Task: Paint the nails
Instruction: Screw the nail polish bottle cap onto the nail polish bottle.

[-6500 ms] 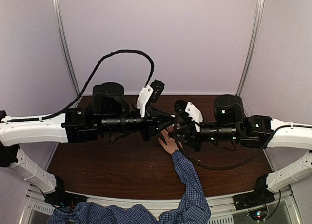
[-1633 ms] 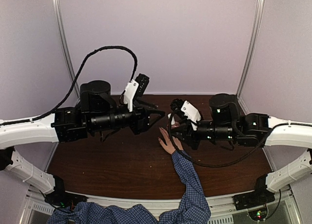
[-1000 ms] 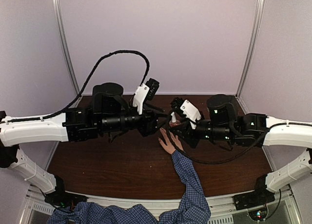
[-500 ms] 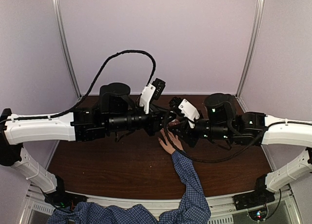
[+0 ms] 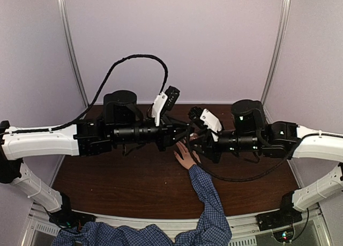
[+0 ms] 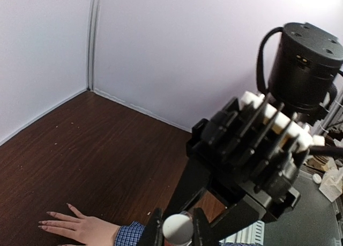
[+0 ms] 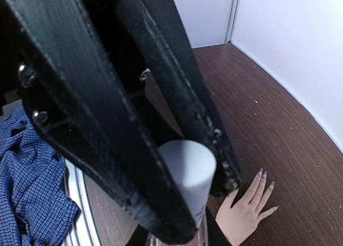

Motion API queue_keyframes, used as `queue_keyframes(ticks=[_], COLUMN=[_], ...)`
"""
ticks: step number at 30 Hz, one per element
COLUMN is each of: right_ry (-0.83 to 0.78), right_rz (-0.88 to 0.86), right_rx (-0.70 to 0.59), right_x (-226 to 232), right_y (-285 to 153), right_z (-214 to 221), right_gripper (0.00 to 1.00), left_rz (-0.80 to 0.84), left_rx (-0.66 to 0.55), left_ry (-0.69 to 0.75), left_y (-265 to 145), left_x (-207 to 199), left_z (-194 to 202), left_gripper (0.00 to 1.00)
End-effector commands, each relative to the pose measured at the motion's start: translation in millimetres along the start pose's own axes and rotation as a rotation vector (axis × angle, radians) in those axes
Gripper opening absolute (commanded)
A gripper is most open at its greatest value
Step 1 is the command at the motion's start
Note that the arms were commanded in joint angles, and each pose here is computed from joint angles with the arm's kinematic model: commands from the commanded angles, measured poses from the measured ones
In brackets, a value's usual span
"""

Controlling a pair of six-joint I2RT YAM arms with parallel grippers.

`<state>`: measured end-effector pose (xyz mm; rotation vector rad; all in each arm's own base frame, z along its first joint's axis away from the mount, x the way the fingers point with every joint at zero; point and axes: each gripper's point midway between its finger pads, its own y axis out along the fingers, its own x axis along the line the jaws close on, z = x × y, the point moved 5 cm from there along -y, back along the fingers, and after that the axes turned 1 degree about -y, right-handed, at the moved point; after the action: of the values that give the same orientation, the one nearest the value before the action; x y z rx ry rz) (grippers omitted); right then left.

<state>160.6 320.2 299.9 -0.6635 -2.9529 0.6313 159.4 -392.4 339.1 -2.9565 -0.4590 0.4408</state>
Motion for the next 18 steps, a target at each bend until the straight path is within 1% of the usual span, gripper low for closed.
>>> queue_keyframes(ticks=[1, 5, 9, 16, 18], right_ry=[-0.064, -0.109, -0.151, -0.177, -0.179], right_rz=[-0.2, -0.327, -0.416, -0.521, -0.524], right_rx=[-0.179, -0.264, -0.324, -0.331, -0.326], right_x=[24.0, 39.4, 50.3, 61.6, 61.8], right_y=[-23.3, -40.6, -56.9, -62.1, -60.3], right_z=[-35.5, -45.4, -52.8, -55.8, -55.0], right_gripper=[0.0, 0.0, 0.0, 0.0, 0.0], left_rz=[0.216, 0.34, 0.44, 0.599, 0.595], left_rx=[0.013, 0.026, 0.04, 0.07, 0.076], left_ry=[0.037, 0.058, 0.079, 0.097, 0.095], left_y=[-4.0, -6.8, -9.8, -11.8, -11.5], left_x=[-28.6, -43.2, -54.6, -71.1, -71.0], left_z=[1.1, 2.0, 2.3, 0.8, -0.5], left_gripper=[0.0, 0.0, 0.0, 0.0, 0.0])
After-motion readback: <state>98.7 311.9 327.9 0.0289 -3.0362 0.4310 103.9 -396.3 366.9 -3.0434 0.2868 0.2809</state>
